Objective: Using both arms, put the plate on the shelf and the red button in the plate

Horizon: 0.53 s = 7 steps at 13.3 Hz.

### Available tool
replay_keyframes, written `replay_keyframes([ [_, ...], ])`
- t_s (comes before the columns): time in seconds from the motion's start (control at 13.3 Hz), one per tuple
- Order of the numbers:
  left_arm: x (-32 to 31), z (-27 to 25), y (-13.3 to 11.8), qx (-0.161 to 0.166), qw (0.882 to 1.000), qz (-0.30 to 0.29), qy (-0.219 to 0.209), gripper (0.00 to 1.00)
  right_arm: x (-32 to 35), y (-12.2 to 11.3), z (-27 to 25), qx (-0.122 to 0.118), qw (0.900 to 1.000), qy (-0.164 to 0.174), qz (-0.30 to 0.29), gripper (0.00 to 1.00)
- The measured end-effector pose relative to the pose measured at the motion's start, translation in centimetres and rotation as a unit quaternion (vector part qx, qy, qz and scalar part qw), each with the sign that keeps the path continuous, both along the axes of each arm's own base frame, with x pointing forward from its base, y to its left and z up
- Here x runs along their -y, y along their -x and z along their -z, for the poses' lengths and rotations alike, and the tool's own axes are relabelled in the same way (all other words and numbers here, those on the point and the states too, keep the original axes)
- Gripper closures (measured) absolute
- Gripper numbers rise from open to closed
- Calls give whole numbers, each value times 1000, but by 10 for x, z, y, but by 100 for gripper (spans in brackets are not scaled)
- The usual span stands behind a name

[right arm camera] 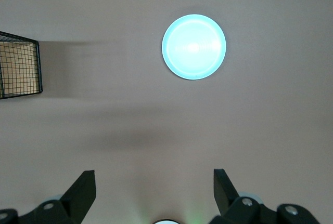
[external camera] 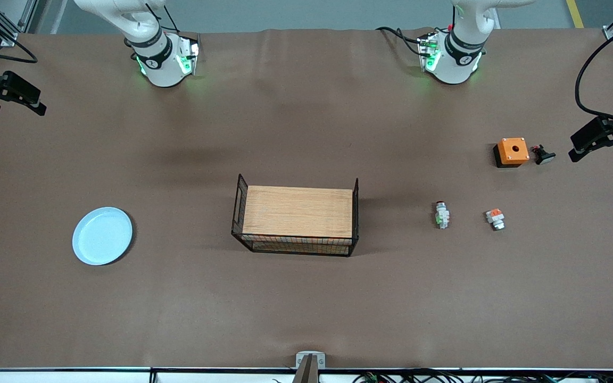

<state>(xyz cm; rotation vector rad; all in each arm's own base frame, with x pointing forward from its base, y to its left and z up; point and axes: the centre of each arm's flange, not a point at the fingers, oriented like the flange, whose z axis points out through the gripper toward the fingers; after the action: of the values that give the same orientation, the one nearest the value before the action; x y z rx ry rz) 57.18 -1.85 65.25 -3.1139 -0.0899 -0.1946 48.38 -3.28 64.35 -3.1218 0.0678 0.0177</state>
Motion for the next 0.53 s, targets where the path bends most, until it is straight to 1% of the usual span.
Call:
replay_keyframes([
  [0.23,0,0,0,0,1000,0,0,0,0,0,-3,3,1000,0,0,0],
  [0.53,-1,1,-1,-1,1000,0,0,0,0,2,-2,-7,1000,0,0,0],
])
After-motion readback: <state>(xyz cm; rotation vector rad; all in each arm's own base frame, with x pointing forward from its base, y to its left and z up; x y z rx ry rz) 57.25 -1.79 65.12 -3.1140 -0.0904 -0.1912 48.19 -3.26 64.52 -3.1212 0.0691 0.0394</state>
